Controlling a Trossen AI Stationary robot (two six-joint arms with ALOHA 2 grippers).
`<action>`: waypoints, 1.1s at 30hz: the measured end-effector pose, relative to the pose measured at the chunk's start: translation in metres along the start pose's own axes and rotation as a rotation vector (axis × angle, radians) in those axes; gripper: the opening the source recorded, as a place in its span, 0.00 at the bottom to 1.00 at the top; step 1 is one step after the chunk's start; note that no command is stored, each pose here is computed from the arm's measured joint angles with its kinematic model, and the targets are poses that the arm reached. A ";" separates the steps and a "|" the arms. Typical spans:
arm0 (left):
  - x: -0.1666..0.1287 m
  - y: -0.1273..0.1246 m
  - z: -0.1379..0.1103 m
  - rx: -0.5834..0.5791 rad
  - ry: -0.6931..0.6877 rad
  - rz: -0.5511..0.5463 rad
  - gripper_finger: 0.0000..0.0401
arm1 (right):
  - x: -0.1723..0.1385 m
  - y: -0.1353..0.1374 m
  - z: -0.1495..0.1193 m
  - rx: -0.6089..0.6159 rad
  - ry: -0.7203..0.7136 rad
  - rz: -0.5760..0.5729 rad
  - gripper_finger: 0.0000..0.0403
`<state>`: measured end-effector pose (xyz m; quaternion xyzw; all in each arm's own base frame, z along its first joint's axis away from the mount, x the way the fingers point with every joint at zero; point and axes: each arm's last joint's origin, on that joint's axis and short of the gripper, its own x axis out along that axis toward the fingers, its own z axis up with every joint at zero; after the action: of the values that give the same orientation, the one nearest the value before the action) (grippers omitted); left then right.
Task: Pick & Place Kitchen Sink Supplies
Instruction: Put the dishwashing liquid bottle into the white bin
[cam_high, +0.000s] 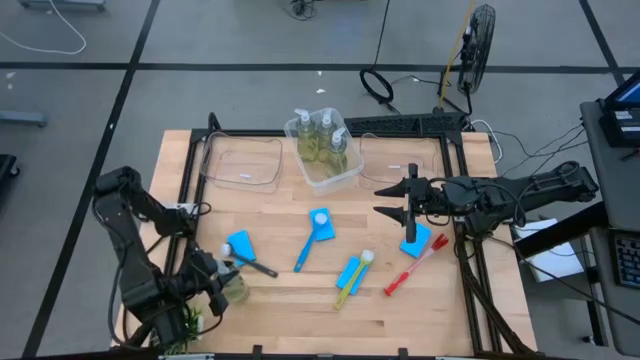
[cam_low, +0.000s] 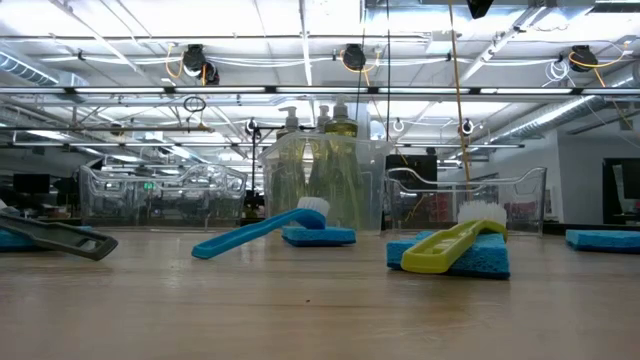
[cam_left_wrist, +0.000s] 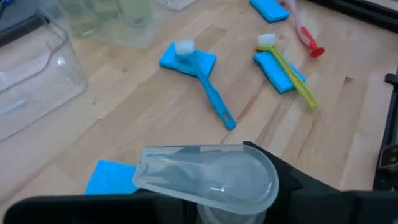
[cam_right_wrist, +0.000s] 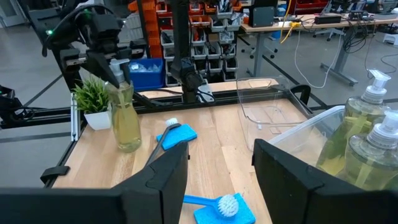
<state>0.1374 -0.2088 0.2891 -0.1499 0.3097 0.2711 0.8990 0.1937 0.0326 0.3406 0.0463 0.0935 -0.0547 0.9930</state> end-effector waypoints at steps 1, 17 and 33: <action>0.000 0.001 0.004 -0.010 -0.003 0.000 0.27 | 0.000 0.000 0.000 0.000 0.000 0.000 0.42; -0.008 -0.004 0.130 0.070 -0.225 -0.055 0.27 | 0.018 0.011 -0.003 0.109 0.022 0.185 0.42; 0.048 -0.003 0.252 0.151 -0.504 -0.286 0.27 | 0.064 0.013 0.001 -0.040 -0.173 0.195 0.67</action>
<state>0.2909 -0.0818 0.4508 -0.0528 0.0719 0.1468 0.9851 0.2575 0.0391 0.3306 0.0307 0.0035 0.0402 0.9987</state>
